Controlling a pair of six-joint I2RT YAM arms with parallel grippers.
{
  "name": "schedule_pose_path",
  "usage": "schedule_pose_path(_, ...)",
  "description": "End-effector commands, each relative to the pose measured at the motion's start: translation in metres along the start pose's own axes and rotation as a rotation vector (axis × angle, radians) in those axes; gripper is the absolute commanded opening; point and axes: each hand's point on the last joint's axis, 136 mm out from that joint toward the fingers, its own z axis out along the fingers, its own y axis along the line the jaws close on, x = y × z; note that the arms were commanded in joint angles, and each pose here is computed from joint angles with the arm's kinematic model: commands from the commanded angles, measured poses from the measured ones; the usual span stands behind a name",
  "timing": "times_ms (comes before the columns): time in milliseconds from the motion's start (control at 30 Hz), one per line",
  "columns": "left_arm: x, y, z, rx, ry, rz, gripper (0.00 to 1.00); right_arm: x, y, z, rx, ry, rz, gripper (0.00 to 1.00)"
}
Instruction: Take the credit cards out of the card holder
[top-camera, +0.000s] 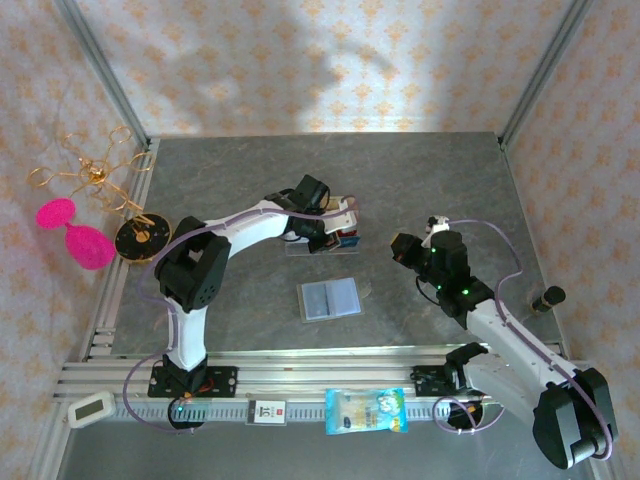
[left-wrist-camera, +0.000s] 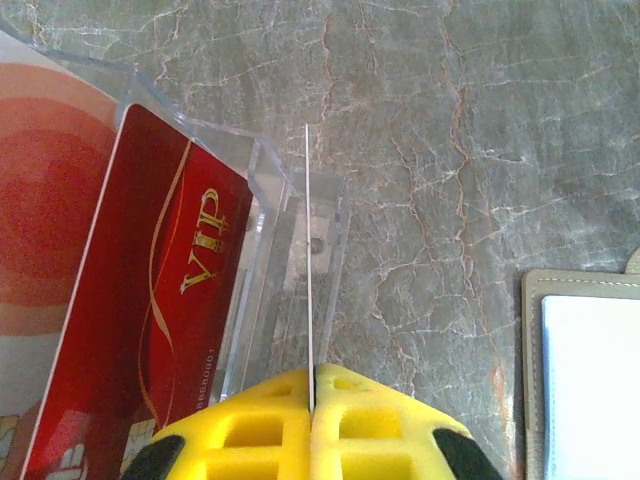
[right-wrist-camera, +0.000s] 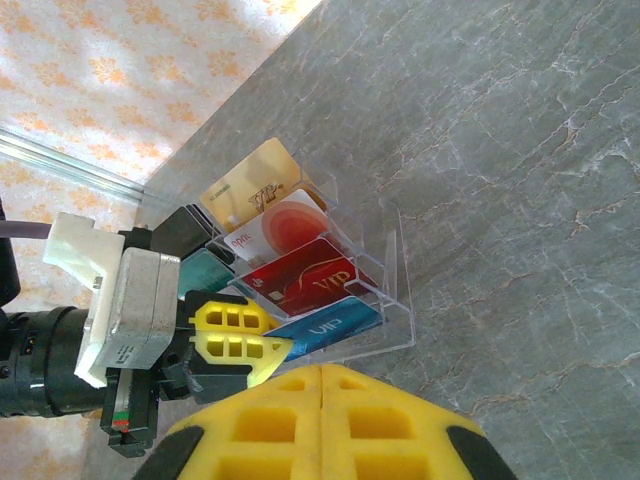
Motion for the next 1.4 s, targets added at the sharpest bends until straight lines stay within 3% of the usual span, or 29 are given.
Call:
schedule_pose_path(0,-0.005,0.009,-0.004,-0.019,0.005,0.022,0.00,-0.005,0.007,-0.002,-0.028,-0.015,-0.022,0.05)
schedule_pose_path(433,-0.008,0.013,-0.011,-0.010,0.047,0.061,0.00,-0.002,0.006,-0.001,-0.032,-0.002,-0.020,0.05)
schedule_pose_path(867,0.004,0.025,0.005,-0.036,0.089,0.000,0.02,-0.003,0.016,-0.004,-0.067,0.008,-0.031,0.07)
schedule_pose_path(933,0.000,0.031,0.003,-0.074,0.077,-0.028,0.09,-0.003,0.017,-0.005,-0.072,0.011,-0.030,0.10)
schedule_pose_path(1100,-0.021,0.034,-0.019,-0.100,-0.017,-0.080,0.21,0.000,0.021,-0.005,-0.088,0.033,-0.048,0.36)
schedule_pose_path(1267,-0.052,0.023,-0.057,-0.110,-0.153,-0.120,0.26,0.011,0.017,-0.002,-0.082,0.085,-0.059,0.45)
schedule_pose_path(1367,-0.068,0.012,-0.085,-0.120,-0.260,-0.159,0.22,0.023,0.021,-0.002,-0.093,0.117,-0.084,0.46)
